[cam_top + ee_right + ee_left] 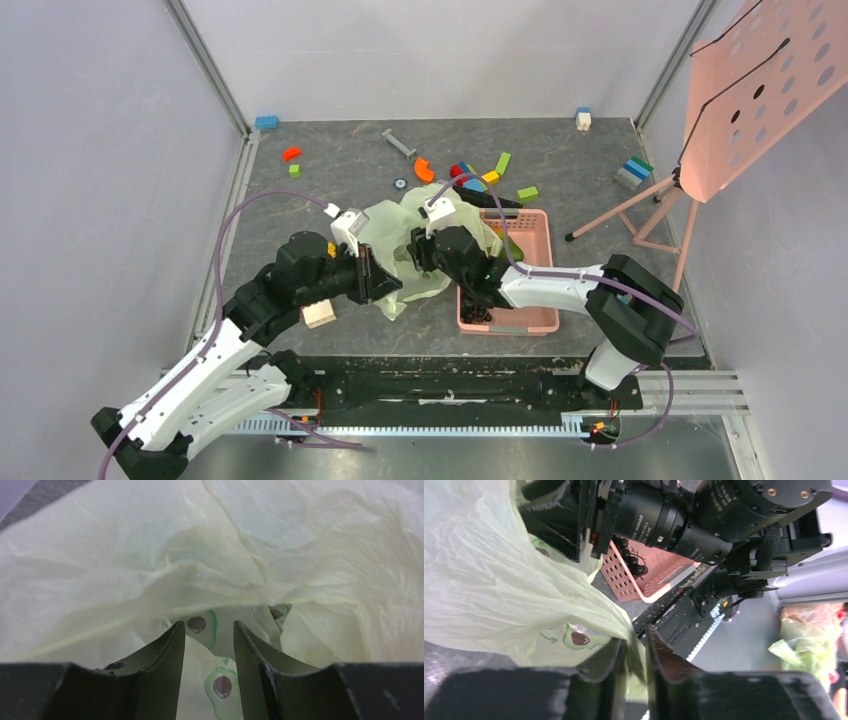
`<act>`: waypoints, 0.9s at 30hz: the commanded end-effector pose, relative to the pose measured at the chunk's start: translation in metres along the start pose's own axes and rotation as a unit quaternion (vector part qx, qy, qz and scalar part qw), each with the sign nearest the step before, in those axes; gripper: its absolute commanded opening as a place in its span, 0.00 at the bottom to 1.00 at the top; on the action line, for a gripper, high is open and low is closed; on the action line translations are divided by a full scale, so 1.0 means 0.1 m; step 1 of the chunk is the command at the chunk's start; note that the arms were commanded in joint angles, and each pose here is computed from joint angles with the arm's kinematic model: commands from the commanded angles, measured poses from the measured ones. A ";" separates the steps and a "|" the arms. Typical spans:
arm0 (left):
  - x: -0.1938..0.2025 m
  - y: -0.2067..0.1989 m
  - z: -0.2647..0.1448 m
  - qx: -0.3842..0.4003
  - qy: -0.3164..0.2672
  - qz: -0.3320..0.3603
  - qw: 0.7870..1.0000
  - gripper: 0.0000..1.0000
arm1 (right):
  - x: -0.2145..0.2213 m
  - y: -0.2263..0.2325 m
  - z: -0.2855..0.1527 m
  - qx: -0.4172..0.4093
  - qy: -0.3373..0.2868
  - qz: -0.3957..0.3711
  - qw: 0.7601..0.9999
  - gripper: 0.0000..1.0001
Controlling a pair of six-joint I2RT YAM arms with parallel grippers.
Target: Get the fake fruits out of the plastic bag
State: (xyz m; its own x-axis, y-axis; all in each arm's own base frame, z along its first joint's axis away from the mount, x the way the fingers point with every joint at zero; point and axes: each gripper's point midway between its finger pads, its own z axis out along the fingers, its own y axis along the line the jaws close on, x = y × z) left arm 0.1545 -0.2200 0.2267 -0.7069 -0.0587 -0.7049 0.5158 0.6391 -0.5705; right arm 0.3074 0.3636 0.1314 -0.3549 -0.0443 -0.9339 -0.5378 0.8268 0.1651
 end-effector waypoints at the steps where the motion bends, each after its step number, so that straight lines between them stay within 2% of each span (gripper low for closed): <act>1: -0.23 0.01 -0.14 -0.034 -0.030 0.029 0.999 0.36 | -0.12 -0.04 -0.10 0.005 -0.018 0.012 1.000 0.43; 2: -0.28 0.12 -0.17 -0.070 -0.038 0.030 0.996 0.53 | -0.12 -0.03 -0.10 0.004 -0.017 0.012 1.000 0.43; 4: -0.37 0.21 -0.23 -0.108 -0.045 0.041 0.992 0.75 | -0.10 -0.02 -0.10 -0.001 -0.015 0.012 1.000 0.44; 6: -0.45 0.22 -0.28 -0.123 -0.045 0.054 0.990 0.89 | -0.10 0.00 -0.09 -0.006 -0.013 0.013 1.000 0.44; 8: -0.55 0.22 -0.34 -0.138 -0.050 0.065 0.987 0.94 | -0.09 0.01 -0.08 -0.008 -0.012 0.013 1.000 0.45; 12: -0.85 0.28 -0.51 -0.188 -0.088 0.075 0.975 0.98 | -0.08 0.00 -0.07 -0.003 -0.012 0.016 1.000 0.45; 15: -1.04 0.39 -0.55 -0.219 -0.118 0.054 0.967 0.98 | -0.07 0.01 -0.02 -0.004 -0.009 0.020 1.000 0.47; 17: -1.14 0.52 -0.49 -0.228 -0.136 0.024 0.964 0.94 | -0.06 0.02 0.02 -0.004 -0.006 0.021 1.000 0.49; 22: -1.31 1.08 -0.22 -0.252 -0.180 -0.068 0.948 0.78 | -0.07 0.02 0.11 -0.006 -0.002 0.036 0.999 0.53; 27: -1.33 1.47 0.25 -0.247 -0.193 -0.090 0.945 0.71 | -0.04 0.12 0.19 -0.034 0.009 0.039 0.999 0.54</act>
State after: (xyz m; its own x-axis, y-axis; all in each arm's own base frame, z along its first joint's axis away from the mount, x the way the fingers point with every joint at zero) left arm 0.3002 -0.1177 0.2320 -0.5388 -0.3282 -0.7759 0.0199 0.9158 -0.4012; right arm 0.3110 0.3638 0.1125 -0.4203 -0.0411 -0.9065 -0.5232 0.8271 0.2051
